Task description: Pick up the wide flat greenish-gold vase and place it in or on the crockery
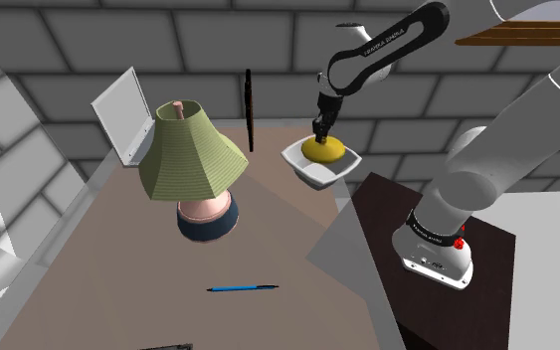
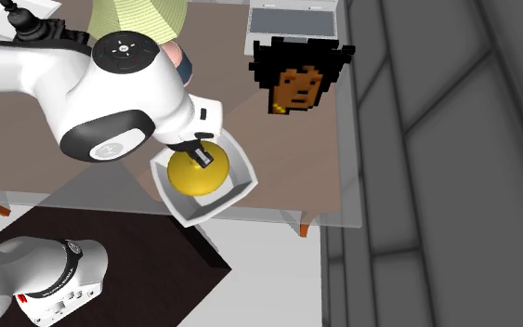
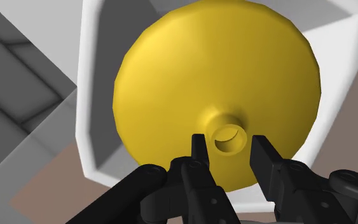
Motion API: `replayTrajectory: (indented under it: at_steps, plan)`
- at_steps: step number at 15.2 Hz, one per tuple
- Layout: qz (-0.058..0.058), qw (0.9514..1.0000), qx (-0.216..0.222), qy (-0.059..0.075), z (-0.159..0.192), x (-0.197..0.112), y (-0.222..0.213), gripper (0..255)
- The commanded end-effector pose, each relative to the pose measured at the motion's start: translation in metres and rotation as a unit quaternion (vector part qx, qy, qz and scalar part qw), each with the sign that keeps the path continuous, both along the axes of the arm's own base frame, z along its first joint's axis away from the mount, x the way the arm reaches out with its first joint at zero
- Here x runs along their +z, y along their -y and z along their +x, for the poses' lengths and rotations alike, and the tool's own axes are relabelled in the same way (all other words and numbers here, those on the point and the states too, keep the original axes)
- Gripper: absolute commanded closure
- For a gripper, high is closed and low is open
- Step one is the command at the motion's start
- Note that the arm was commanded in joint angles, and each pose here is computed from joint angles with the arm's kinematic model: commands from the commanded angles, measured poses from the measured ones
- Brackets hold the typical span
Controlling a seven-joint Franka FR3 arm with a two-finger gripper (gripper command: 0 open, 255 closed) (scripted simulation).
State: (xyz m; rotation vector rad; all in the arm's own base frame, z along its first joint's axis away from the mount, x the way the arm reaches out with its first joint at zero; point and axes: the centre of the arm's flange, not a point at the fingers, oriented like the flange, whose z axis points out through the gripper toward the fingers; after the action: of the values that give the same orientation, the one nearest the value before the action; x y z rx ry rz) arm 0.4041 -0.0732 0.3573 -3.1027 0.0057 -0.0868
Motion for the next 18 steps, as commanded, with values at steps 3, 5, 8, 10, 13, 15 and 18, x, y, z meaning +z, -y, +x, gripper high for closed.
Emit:
replayTrajectory:
  at_steps: [3,5,8,10,13,15,18]
  plan:
    - [0.0,1.0,0.0,0.001,-0.001,-0.003,0.0,255]
    - [0.0,1.0,0.0,0.001,-0.001,-0.003,0.0,255]
    - [0.0,1.0,0.0,0.001,-0.001,-0.003,0.0,0]
    - [0.0,1.0,0.0,0.001,-0.001,-0.003,0.0,0]
    - [0.0,1.0,0.0,0.001,-0.001,-0.003,0.0,0]
    - [0.0,1.0,0.0,0.001,-0.002,0.024,0.001,0]
    - [0.0,1.0,0.0,0.001,-0.004,0.047,0.002,0]
